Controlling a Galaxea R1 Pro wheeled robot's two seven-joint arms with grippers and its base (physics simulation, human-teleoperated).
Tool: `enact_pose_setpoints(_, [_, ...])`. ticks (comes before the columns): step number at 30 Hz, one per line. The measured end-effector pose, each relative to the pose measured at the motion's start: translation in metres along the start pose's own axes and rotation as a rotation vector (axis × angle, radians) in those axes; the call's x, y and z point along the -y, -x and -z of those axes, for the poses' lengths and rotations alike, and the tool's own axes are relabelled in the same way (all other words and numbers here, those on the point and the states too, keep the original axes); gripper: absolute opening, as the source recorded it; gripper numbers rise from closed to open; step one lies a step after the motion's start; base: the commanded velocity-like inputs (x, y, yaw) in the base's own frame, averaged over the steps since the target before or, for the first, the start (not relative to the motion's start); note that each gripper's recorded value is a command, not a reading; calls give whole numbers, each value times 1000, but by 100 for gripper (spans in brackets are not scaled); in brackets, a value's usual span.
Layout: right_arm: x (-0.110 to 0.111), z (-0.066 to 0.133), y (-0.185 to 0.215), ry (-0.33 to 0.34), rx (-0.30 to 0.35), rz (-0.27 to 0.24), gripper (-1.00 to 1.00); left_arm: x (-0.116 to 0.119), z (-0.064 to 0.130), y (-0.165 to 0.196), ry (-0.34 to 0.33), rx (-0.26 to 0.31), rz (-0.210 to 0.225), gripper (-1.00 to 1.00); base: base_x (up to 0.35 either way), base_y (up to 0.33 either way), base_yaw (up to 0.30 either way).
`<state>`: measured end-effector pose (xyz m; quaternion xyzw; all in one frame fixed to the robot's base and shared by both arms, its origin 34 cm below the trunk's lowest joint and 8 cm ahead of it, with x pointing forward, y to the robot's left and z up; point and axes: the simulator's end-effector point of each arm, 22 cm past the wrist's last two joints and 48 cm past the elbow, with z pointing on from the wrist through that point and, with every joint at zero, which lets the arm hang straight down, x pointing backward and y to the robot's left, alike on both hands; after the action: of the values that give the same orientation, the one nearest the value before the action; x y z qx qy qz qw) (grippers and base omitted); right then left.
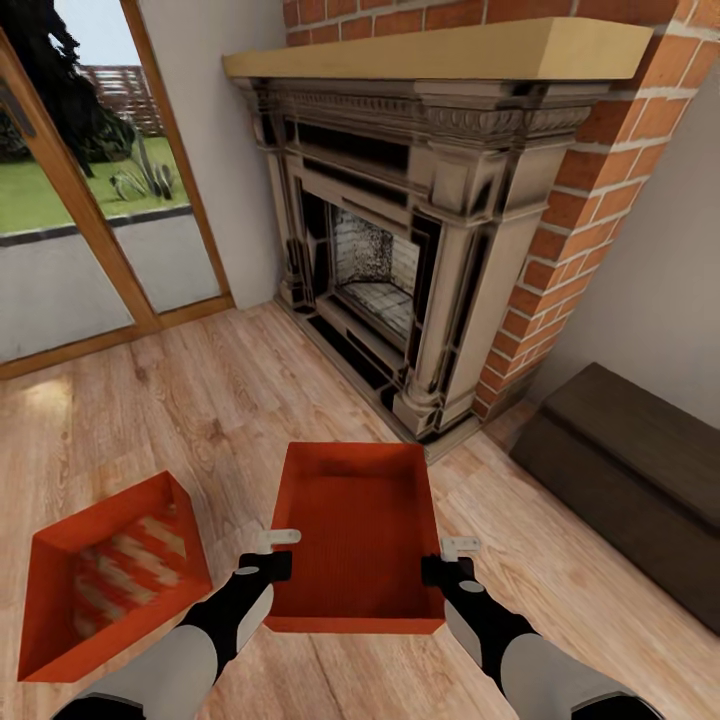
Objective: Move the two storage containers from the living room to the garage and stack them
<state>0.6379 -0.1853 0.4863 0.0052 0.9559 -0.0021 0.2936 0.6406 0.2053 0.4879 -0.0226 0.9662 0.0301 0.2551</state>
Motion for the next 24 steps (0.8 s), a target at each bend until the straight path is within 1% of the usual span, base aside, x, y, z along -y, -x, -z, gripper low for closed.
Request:
enact_pose_setpoints(11, [1,15,11,0,4,-8,-100,0,16,11,0,4,-6,-100,0,0,0])
enact_pose_setpoints(24, [0,32,24,1,5,-2,-100,-2,34,22,0,3,-3,-100,0,0,0])
